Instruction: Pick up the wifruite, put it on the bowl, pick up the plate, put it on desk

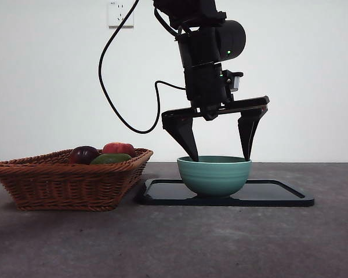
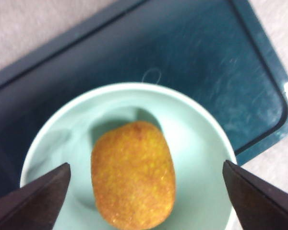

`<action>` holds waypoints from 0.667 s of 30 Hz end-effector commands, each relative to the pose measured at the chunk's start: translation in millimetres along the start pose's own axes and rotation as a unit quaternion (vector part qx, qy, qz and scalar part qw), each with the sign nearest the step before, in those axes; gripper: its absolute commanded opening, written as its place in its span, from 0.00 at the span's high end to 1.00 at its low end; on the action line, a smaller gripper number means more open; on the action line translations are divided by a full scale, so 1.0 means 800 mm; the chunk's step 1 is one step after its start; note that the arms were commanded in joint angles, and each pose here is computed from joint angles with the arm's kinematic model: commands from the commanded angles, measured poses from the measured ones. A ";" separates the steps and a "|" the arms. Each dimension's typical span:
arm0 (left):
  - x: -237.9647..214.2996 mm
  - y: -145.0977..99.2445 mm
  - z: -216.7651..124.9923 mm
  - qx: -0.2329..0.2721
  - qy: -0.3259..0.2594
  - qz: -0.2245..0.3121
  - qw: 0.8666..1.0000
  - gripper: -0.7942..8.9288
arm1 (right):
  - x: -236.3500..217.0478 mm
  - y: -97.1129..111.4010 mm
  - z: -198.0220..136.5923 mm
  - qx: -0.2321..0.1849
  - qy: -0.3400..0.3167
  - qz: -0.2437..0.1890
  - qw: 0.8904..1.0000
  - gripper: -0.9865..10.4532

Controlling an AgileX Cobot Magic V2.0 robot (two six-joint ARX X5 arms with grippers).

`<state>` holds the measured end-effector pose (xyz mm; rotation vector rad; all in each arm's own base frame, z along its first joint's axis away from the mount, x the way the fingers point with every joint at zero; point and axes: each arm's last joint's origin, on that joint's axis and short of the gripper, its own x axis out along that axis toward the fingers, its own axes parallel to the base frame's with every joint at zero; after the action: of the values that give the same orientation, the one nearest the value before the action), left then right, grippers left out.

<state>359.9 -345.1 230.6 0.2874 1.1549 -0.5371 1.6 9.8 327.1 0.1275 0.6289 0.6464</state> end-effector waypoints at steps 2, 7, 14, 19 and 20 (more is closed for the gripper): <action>0.007 -0.006 0.004 0.008 -0.006 -0.003 1.000 0.42 | -0.003 0.001 0.003 -0.008 -0.008 0.003 1.000 0.43; 0.015 -0.006 0.003 0.008 -0.002 -0.002 1.000 0.44 | -0.003 0.001 0.003 -0.008 -0.008 0.003 1.000 0.43; 0.034 -0.005 0.000 0.009 0.015 0.003 1.000 0.46 | -0.003 0.001 0.002 -0.008 -0.005 0.003 1.000 0.43; 0.044 -0.005 -0.003 0.008 0.025 0.005 1.000 0.49 | -0.003 0.001 0.002 -0.008 -0.004 0.003 1.000 0.43; 0.045 -0.005 -0.004 0.008 0.027 0.005 1.000 0.52 | -0.003 0.001 0.002 -0.008 -0.004 0.003 1.000 0.43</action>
<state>363.9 -348.9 207.2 0.3096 1.1995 -0.5243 1.4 9.7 326.8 0.1270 0.6335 0.6457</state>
